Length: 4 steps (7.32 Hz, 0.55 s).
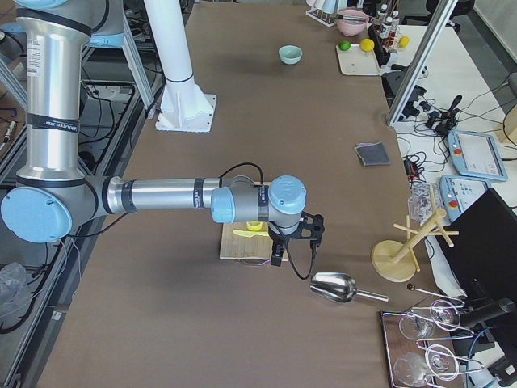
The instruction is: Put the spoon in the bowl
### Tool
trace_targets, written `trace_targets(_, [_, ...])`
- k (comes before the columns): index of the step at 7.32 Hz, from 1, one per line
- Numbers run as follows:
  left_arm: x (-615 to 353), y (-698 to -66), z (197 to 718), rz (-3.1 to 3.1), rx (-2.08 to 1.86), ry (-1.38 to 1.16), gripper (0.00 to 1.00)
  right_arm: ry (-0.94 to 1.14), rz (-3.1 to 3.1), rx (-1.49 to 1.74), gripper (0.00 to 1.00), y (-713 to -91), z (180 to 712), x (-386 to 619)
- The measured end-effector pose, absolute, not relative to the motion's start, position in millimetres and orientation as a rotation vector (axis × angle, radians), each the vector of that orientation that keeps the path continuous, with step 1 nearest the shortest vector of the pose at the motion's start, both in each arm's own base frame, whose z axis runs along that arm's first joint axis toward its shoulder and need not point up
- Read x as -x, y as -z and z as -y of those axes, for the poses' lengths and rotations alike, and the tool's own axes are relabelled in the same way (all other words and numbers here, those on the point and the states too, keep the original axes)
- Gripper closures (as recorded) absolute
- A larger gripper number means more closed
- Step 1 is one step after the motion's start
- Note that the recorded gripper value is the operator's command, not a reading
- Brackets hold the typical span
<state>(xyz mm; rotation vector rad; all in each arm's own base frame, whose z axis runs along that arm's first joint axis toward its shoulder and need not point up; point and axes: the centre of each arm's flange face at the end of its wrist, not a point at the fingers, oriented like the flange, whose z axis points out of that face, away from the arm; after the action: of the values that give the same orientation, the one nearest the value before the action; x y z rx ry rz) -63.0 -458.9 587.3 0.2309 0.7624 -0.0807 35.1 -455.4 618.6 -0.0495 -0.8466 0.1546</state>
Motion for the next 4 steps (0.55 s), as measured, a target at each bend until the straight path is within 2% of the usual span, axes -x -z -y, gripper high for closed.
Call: trace_targets(4, [62.8, -585.8, 459.5, -0.765, -0.235, 0.077, 0.02, -0.155, 0.848, 0.051, 0.0, -619.4, 456.1, -34.8])
